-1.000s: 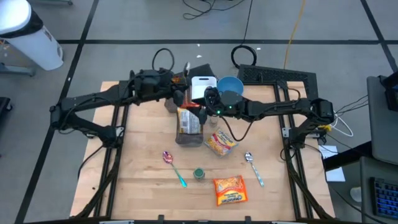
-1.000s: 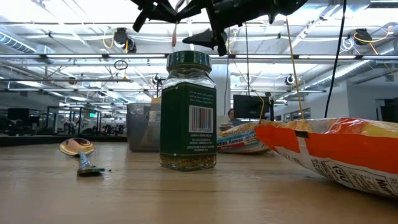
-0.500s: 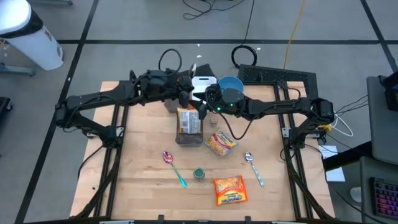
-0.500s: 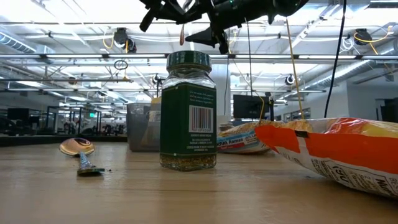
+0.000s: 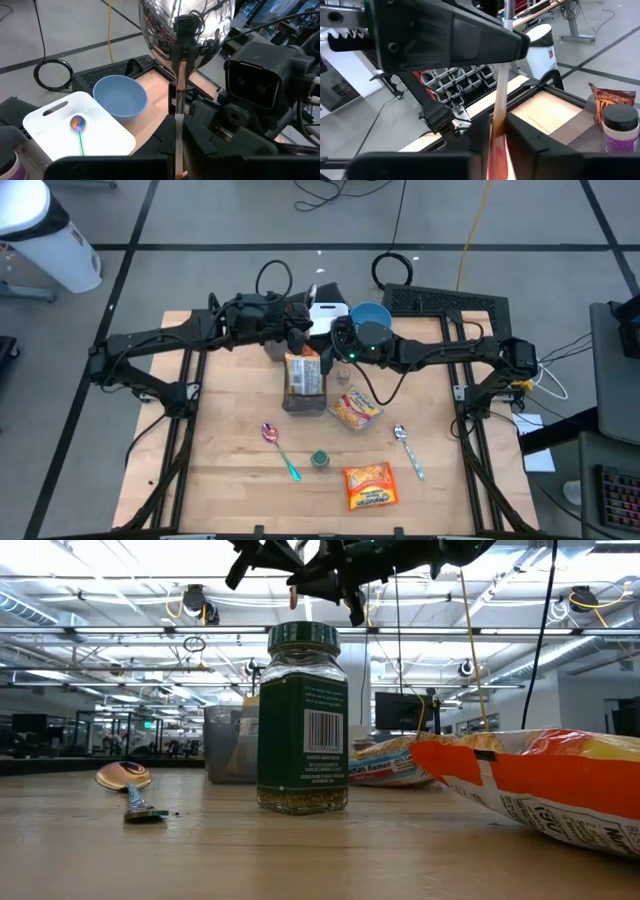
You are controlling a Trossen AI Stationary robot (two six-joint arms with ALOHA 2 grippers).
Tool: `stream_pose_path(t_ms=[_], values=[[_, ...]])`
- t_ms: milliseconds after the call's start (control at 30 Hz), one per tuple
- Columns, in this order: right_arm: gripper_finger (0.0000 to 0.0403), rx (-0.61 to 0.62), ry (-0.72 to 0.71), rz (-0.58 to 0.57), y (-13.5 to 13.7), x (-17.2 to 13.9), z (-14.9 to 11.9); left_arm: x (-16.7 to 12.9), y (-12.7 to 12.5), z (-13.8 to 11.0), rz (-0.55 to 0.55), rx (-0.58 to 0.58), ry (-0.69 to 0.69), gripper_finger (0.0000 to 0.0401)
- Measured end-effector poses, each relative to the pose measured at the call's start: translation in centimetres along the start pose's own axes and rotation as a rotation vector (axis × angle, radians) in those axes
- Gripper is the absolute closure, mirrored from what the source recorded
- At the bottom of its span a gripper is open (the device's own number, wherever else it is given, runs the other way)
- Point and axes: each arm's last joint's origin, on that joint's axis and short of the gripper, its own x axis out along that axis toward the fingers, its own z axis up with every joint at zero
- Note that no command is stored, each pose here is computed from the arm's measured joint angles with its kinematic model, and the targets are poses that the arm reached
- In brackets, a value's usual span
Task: Pick & Place Food Item
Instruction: Put the orange spoon into the white bin
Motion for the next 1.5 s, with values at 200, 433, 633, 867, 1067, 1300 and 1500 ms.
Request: stream_pose_path(t_ms=[200,433,633,867,1067,1300,1500], values=[[0.0396,-0.019,0.001,-0.001,0.0,0.0,0.0,0.0,-0.1,0.0,-0.006,0.001,-0.001,0.0389],[0.0400,-0.030,-0.005,0.003,0.0,0.0,0.1,0.0,-0.3,0.3,-0.068,0.005,-0.008,0.0353],[0.0401,-0.046,0.000,0.018,0.2,-0.2,0.2,0.1,0.4,1.1,-0.228,-0.015,0.017,0.0306],[0.0402,-0.071,-0.009,0.030,0.4,-0.8,0.8,0.1,1.8,2.3,-0.346,-0.088,0.035,0.0232],[0.0402,-0.074,-0.026,0.022,0.2,-1.4,1.8,0.1,3.1,2.9,-0.346,-0.120,0.034,0.0183],[0.0402,-0.072,-0.045,0.027,-0.3,-2.3,3.4,-0.1,3.5,3.3,-0.410,-0.155,0.061,0.0165],[0.0402,-0.093,-0.046,0.002,-0.8,-3.1,4.3,-0.1,3.5,3.4,-0.405,-0.209,0.064,0.0164]])
